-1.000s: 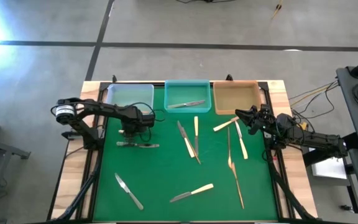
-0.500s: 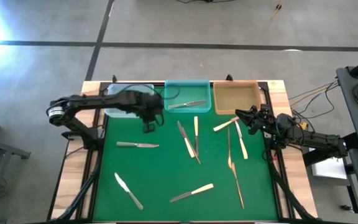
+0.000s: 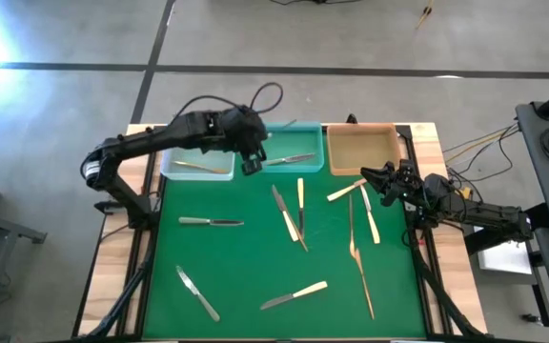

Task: Sort silverware by color (type)
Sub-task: Put the yellow table knife into the orange bin

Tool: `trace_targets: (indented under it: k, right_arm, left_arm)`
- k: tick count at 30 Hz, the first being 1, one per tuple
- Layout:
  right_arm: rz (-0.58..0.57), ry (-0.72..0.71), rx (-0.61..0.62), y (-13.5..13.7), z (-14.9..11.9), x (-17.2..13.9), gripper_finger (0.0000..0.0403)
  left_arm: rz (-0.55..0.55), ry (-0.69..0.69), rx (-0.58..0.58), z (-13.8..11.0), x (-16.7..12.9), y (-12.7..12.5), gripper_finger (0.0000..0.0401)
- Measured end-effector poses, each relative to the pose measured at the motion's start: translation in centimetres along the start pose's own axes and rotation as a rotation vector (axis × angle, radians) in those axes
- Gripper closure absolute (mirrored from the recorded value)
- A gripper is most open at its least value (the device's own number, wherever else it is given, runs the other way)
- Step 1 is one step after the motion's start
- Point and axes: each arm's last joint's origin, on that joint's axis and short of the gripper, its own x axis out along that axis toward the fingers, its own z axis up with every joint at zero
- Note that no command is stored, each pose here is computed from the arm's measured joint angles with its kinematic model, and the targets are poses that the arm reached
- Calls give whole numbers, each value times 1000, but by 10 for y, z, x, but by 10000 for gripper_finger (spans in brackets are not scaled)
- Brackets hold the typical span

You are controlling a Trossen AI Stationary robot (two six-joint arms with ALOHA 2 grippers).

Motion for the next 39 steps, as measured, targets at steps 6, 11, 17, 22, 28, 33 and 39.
trace_targets:
  k: [6, 11, 17, 22, 28, 33, 39]
  right_arm:
    - [0, 0, 0, 0, 0, 0, 321]
    - [0, 0, 0, 0, 0, 0, 321]
    - [0, 0, 0, 0, 0, 0, 321]
    - [0, 0, 0, 0, 0, 0, 321]
    - [0, 0, 0, 0, 0, 0, 321]
    - [0, 0, 0, 0, 0, 0, 321]
    - [0, 0, 0, 0, 0, 0, 321]
  left_arm:
    - [33, 54, -96, 7, 15, 19, 369]
    - [52, 142, -154, 0, 30, 32, 367]
    - [-80, 138, -186, -1, 51, 41, 365]
    - [-103, 205, -221, -8, 87, 51, 365]
    - [-135, 255, -229, -15, 125, 52, 364]
    - [-142, 256, -223, -9, 144, 51, 364]
    - [-170, 208, -222, 12, 157, 55, 364]
